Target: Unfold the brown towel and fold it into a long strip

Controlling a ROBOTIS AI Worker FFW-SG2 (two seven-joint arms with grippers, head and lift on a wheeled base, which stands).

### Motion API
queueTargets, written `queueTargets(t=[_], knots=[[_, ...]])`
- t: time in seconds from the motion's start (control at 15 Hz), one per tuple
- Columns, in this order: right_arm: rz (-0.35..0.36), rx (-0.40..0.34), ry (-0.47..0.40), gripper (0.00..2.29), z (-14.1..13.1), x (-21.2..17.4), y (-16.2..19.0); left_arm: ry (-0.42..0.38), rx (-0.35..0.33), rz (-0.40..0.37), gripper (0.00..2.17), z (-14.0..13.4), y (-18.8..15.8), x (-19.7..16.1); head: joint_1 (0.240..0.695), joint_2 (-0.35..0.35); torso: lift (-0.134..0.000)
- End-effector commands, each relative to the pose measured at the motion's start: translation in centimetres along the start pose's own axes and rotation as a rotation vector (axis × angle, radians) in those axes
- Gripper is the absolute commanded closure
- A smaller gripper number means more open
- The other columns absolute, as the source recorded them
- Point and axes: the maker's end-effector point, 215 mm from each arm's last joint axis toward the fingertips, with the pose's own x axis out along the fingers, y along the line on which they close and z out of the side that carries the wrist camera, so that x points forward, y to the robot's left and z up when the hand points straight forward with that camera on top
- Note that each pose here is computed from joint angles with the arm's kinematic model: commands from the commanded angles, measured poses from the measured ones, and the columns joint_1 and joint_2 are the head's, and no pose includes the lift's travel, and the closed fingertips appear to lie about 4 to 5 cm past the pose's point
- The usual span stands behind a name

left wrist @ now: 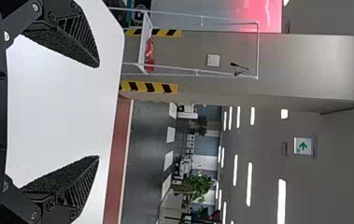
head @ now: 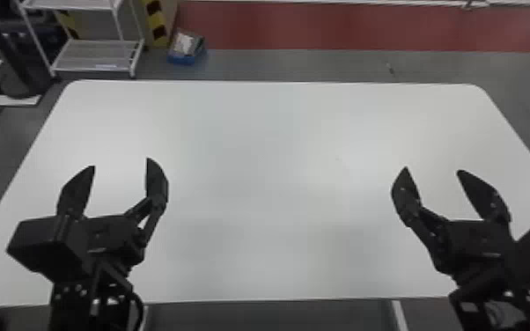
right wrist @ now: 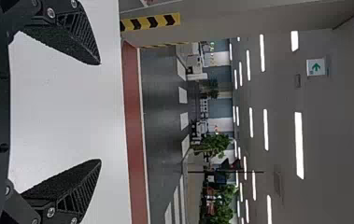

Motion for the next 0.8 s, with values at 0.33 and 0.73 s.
queueTargets(t=[0.33, 0.73], knots=[[-0.001, 0.003, 0.001, 0.14, -0.04, -0.02, 0.02, -0.002, 0.001, 0.001, 0.2, 0.06, 0.1, 0.07, 0.695, -0.036, -0.123], [-0.001, 0.003, 0.002, 0.14, -0.08, -0.11, 0.03, 0.0, 0.001, 0.002, 0.2, -0.02, 0.1, 0.06, 0.695, -0.036, -0.123]])
